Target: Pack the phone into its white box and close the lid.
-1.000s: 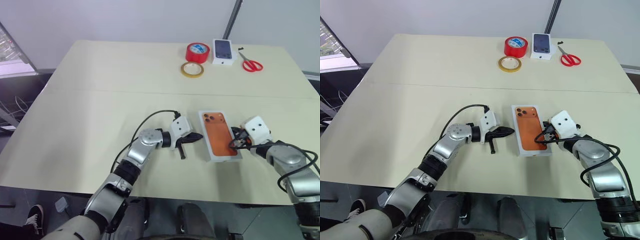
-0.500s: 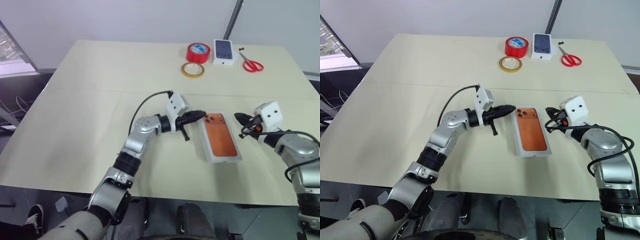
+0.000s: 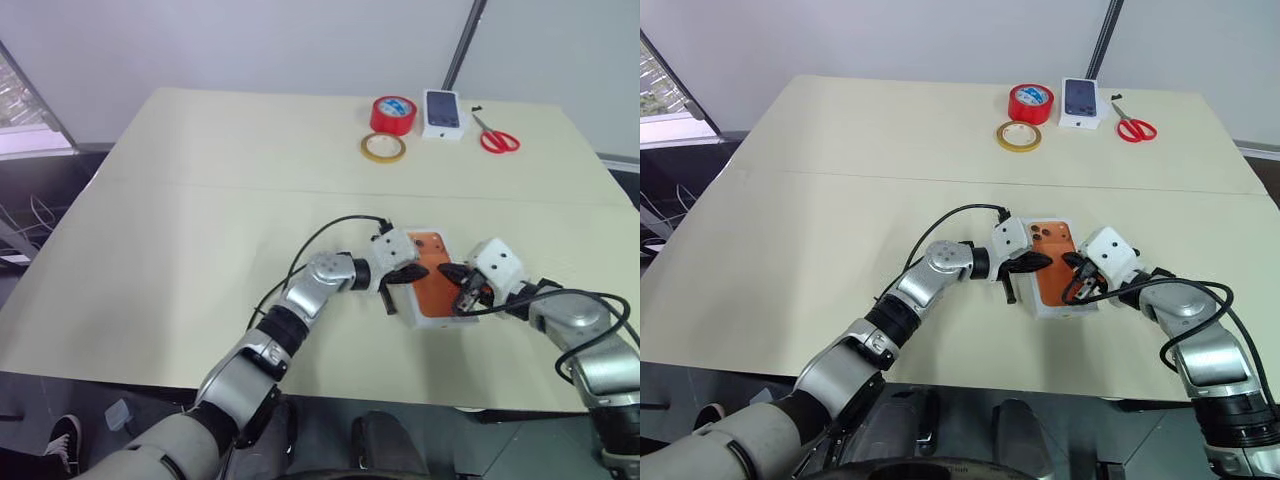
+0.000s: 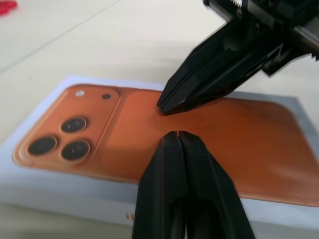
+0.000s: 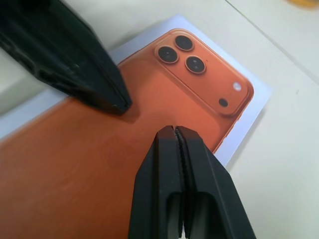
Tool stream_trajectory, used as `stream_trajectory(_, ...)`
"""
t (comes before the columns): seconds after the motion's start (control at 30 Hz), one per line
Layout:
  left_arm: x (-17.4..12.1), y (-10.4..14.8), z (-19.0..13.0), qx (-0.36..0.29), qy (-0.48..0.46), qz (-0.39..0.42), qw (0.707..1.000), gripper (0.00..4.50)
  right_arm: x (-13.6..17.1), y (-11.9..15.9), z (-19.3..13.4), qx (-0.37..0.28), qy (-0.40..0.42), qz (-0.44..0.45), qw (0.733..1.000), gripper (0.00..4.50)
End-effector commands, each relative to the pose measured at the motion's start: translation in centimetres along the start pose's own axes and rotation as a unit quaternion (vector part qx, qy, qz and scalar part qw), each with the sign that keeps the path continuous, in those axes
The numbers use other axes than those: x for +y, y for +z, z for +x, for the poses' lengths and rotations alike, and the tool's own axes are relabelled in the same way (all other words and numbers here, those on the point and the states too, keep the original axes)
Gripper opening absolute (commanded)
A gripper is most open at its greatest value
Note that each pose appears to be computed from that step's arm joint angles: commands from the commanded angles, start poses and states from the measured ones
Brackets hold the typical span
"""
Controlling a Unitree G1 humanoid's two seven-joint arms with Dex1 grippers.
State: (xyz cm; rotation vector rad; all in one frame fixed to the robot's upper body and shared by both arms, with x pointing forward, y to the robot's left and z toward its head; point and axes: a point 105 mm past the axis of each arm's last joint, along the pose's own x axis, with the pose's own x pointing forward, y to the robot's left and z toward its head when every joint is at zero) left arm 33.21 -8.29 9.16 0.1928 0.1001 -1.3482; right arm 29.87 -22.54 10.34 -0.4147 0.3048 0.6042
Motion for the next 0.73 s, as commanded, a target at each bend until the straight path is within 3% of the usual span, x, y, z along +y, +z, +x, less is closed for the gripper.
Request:
stream_trajectory(0.03,1.7,1.0,-2.2,-0.039,0.027,-0.036,0.998,1.84,0.5,0.6,0.0,-0.022,0.023,0.029,0.999,1.34)
stream_trajectory(0.2,3.8,4.8,-7.7,-0.104,0.079,0.021,0.991,4.32,0.3,4.5,-1.2,-0.113,0.056,0.058,0.990,3.91)
stream_trajectory(0.3,4.1,4.7,-11.6,-0.096,0.096,-0.015,0.991,4.32,0.4,5.4,-2.1,-0.132,0.075,0.039,0.988,3.91)
stream_trajectory(0.37,3.9,4.7,-14.0,-0.097,0.111,0.008,0.989,4.32,0.2,5.1,-2.8,-0.129,0.084,0.024,0.988,3.91)
stream_trajectory(0.57,3.8,0.8,-20.9,-0.041,0.162,-0.028,0.986,4.32,-3.1,3.0,-5.0,-0.092,0.048,-0.020,0.994,3.91)
stream_trajectory(0.73,2.7,-0.3,-23.7,-0.020,0.189,-0.047,0.981,4.32,-5.3,1.5,-6.2,-0.065,0.023,-0.012,0.998,3.91)
